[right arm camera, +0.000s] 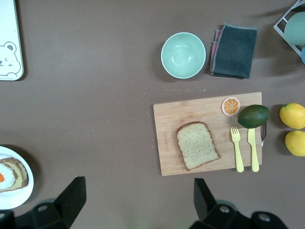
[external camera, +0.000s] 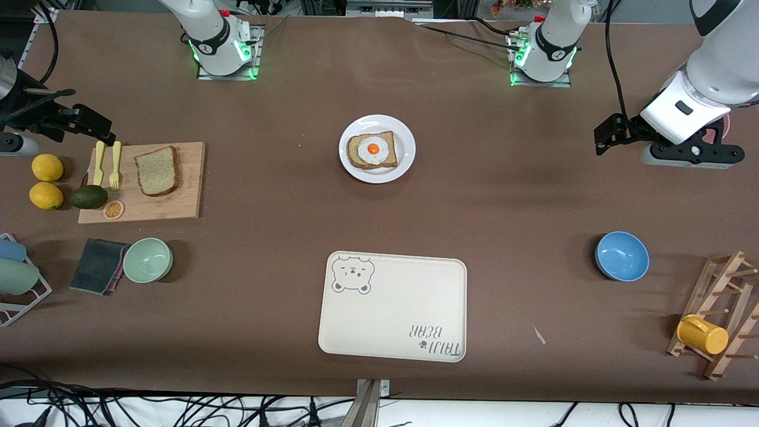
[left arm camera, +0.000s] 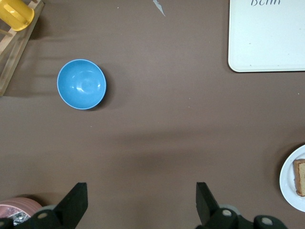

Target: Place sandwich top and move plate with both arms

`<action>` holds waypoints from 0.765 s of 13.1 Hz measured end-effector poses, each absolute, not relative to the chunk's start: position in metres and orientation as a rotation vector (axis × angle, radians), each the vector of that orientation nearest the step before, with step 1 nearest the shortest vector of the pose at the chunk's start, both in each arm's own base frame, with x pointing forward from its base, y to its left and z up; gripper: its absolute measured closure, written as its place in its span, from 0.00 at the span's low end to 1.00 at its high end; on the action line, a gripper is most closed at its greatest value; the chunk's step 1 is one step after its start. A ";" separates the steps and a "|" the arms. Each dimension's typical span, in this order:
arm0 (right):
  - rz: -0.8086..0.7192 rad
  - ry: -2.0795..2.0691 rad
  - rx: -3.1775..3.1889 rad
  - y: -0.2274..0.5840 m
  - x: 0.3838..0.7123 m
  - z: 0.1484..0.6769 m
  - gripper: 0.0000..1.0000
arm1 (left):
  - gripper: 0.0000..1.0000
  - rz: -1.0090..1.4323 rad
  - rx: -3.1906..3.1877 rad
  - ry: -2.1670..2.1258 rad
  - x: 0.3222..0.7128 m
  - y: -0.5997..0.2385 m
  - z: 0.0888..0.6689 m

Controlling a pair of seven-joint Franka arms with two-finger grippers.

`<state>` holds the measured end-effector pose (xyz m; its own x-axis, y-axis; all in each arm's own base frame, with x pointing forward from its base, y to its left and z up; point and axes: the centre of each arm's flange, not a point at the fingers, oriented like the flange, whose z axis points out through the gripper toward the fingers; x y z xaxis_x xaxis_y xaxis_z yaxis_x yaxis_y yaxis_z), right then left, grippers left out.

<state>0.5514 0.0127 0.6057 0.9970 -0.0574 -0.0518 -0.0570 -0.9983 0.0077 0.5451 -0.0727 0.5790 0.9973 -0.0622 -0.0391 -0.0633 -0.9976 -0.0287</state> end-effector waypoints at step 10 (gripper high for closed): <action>-0.081 -0.083 3.133 0.015 0.551 0.606 0.00 | 0.00 0.059 -3.110 0.098 0.545 -0.073 0.579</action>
<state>0.5512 0.0150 0.6060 0.9973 -0.0532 -0.0515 -0.0529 -0.9986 0.0077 0.5451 -0.0727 0.5790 0.9973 -0.0622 -0.0391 -0.0634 -0.9976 -0.0287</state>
